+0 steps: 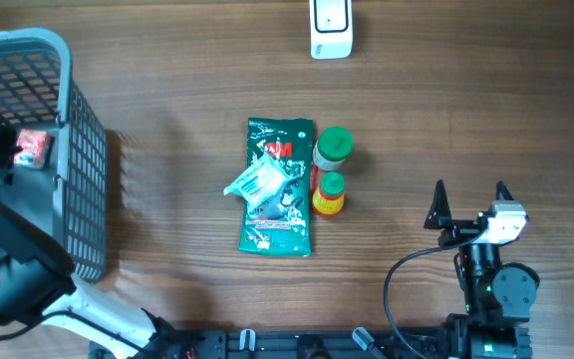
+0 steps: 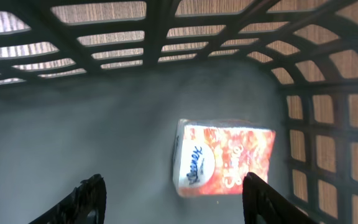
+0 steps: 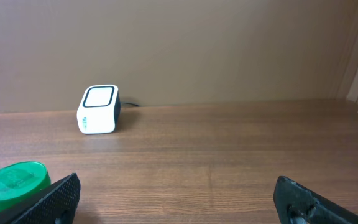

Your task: Scan the item barcode

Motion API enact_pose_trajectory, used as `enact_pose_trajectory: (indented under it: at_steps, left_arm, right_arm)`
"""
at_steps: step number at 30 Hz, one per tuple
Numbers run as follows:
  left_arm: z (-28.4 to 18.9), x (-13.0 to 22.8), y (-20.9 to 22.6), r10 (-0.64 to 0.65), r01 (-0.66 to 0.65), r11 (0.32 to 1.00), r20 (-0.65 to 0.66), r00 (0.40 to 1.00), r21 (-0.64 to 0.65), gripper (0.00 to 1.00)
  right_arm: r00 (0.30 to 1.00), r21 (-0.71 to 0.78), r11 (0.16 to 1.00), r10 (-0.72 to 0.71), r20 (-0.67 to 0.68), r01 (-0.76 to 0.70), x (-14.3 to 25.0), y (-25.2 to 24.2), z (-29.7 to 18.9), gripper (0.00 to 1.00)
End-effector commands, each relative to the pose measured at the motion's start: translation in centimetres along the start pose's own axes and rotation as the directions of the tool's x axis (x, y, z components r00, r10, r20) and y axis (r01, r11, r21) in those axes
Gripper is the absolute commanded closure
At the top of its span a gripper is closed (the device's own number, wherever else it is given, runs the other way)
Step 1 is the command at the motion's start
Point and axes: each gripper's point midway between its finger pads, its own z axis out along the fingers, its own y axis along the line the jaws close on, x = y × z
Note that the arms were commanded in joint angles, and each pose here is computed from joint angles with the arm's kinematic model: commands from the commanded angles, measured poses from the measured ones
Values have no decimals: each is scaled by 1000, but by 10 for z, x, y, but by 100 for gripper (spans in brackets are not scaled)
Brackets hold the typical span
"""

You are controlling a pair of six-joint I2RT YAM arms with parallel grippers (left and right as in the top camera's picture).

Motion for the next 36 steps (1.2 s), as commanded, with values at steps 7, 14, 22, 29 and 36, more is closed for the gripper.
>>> enact_pose_trajectory:
  at_steps: [7, 14, 22, 29, 36]
  left_arm:
    - [49, 21, 1, 21, -22, 1000, -101, 995, -10, 46]
    - [71, 37, -1, 25, -26, 1000, -160, 987, -3, 52]
    - [79, 44, 2, 32, -36, 999, -179, 983, -19, 96]
    - [54, 41, 2, 109, -111, 994, -178, 978, -4, 96]
    - [-33, 8, -20, 103, -98, 987, -32, 994, 126, 96]
  right_arm:
    - [1000, 4, 1000, -9, 6, 9, -1, 0, 0, 0]
    - [1000, 4, 1000, -9, 6, 9, -1, 0, 0, 0]
    - [1000, 4, 1000, -9, 6, 9, -1, 0, 0, 0]
    - [1000, 4, 1000, -9, 6, 9, -1, 0, 0, 0]
    - [1000, 4, 1000, -9, 6, 9, -1, 0, 0, 0]
